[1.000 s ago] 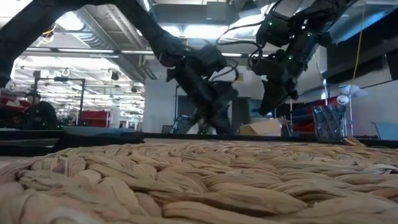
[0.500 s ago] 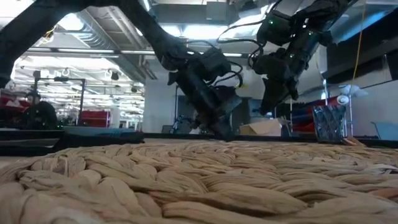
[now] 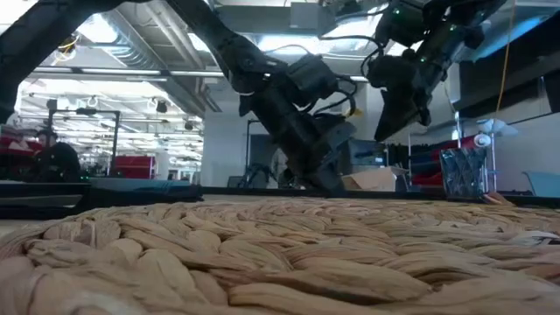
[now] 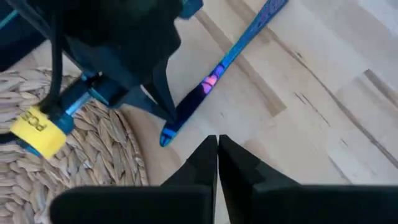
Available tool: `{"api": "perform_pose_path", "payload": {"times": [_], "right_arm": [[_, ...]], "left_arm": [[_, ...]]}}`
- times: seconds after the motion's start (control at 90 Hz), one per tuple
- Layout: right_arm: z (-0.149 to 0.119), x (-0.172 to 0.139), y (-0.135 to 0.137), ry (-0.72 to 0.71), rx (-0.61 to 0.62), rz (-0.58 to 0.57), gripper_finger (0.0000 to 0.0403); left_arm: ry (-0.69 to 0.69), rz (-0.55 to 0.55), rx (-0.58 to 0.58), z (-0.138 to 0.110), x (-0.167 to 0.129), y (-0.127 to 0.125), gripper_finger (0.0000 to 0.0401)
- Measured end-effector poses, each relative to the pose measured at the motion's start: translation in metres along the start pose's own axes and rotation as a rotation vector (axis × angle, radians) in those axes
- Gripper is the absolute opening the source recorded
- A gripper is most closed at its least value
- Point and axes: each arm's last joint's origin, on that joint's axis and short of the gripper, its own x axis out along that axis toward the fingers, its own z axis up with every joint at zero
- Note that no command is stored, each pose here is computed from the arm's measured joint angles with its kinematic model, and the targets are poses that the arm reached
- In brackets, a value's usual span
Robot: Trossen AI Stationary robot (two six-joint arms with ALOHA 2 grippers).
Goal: Set table place
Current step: Put the blue table knife on top of the brown placemat
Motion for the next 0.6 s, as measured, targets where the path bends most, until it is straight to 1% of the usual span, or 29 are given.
{"api": "perform_pose_path", "payload": {"times": [0.056, 0.122, 0.178, 0.267, 0.378, 0.6], "right_arm": [[0.0, -0.001, 0.0, -0.005, 0.001, 0.001, 0.0], [0.0, -0.002, 0.0, -0.005, 0.006, 0.002, 0.0], [0.0, -0.002, 0.0, 0.001, 0.01, 0.0, 0.0], [-0.001, -0.002, 0.0, 0.001, 0.024, -0.001, 0.0], [-0.001, -0.002, 0.0, 0.002, 0.035, 0.0, 0.0], [-0.008, 0.005, -0.003, 0.009, 0.086, -0.004, 0.0]], "left_arm": [[-0.013, 0.002, -0.029, 0.005, -0.005, 0.003, 0.0], [-0.051, 0.01, -0.047, 0.016, -0.017, 0.008, 0.0], [-0.085, 0.014, -0.051, 0.025, -0.029, 0.01, 0.0], [-0.104, 0.025, -0.041, 0.031, -0.039, 0.013, 0.0], [-0.089, 0.03, -0.031, 0.03, -0.038, 0.014, 0.0], [-0.027, 0.022, -0.03, 0.015, -0.018, 0.011, 0.0]]}}
